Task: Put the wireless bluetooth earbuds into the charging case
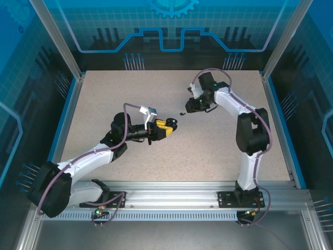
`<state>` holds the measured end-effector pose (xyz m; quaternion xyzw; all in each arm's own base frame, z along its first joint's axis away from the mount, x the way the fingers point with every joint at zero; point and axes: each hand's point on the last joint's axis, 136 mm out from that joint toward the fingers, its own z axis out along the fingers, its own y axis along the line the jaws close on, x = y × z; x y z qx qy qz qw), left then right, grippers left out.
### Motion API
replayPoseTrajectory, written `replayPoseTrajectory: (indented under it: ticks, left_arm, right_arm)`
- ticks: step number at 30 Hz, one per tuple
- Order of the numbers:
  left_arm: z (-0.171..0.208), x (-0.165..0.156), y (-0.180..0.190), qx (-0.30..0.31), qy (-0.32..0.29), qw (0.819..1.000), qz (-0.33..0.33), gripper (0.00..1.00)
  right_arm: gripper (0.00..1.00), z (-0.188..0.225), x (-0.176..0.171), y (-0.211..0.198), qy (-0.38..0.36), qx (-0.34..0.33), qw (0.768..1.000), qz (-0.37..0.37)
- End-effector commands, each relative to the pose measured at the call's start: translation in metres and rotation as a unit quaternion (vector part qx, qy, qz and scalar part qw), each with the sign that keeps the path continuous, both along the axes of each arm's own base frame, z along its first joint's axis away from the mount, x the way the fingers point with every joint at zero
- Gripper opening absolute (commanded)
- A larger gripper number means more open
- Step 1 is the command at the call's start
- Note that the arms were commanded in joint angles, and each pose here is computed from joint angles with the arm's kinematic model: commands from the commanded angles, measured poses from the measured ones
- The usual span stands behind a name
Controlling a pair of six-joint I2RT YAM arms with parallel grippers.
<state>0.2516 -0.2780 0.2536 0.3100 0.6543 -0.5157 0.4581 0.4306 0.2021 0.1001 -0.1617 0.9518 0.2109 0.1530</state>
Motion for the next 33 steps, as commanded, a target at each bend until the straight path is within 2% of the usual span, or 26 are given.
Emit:
replayPoseTrajectory:
  ticks: [1,7,16,17,33]
  left_arm:
    - [0.008,0.001,0.007,-0.010,-0.009,1.000,0.018,0.07]
    - [0.007,0.000,0.011,-0.008,-0.009,0.999,0.031,0.07]
    - [0.008,-0.002,0.013,-0.010,-0.007,0.999,0.035,0.07]
    - [0.008,-0.002,0.013,-0.010,-0.007,0.999,0.035,0.07]
    - [0.007,-0.003,0.015,-0.010,-0.005,0.999,0.039,0.07]
  right_arm:
    - [0.23,-0.014,0.006,0.009,0.019,-0.017,1.000,-0.004]
    - [0.18,-0.032,0.023,0.017,0.036,-0.033,0.999,-0.013]
    - [0.15,-0.049,0.036,0.020,0.053,-0.055,0.997,-0.025]
    - [0.14,-0.062,0.035,0.020,0.066,-0.060,0.996,-0.024]
    - [0.14,-0.086,0.030,0.017,0.095,-0.091,0.991,-0.021]
